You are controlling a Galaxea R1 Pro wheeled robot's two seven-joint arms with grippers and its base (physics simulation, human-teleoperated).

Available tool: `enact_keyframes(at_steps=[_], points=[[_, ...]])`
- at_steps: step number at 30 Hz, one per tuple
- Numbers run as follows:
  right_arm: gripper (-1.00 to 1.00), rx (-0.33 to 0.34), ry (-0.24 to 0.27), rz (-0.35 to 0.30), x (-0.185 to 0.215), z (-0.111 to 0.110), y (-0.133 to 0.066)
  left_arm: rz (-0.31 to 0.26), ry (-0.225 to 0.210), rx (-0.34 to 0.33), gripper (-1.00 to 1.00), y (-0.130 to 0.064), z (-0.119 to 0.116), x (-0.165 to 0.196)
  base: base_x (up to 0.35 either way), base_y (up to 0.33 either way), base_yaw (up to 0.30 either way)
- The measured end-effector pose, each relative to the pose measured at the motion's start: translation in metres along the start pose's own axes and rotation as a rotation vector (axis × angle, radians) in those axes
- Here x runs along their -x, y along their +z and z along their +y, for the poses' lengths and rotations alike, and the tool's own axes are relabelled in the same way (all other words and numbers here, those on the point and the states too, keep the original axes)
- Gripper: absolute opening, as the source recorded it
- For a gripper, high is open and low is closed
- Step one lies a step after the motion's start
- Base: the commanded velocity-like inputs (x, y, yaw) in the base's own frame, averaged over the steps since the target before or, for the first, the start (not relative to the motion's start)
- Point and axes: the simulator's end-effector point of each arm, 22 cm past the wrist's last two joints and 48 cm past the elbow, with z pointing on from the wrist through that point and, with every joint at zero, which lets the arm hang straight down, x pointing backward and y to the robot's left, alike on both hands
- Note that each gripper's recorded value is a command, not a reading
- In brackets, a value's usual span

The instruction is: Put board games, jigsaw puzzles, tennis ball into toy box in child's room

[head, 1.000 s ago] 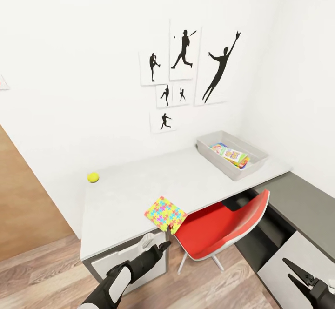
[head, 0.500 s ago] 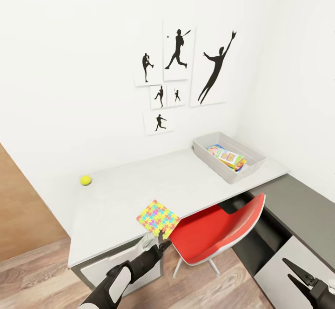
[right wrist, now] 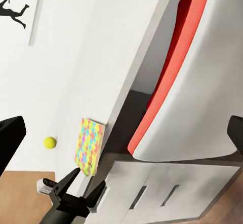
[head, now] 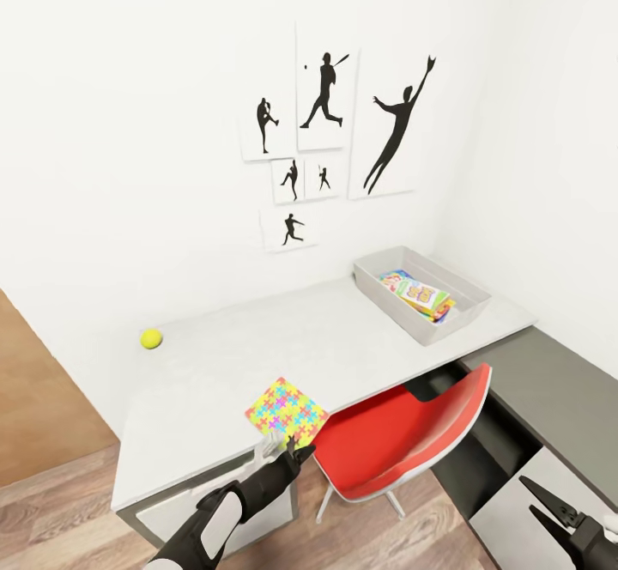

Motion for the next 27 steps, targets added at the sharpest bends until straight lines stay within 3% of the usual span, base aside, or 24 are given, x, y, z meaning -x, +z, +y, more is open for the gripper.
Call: enact_keyframes(at_steps=[27], points=[[1.0, 0.0, 0.0, 0.0, -0.0001, -0.0002, 0.0004, -0.007, -0.013, -0.001, 1.0, -0.0001, 0.0002, 0.0013, 0.003, 0.0, 0.0]])
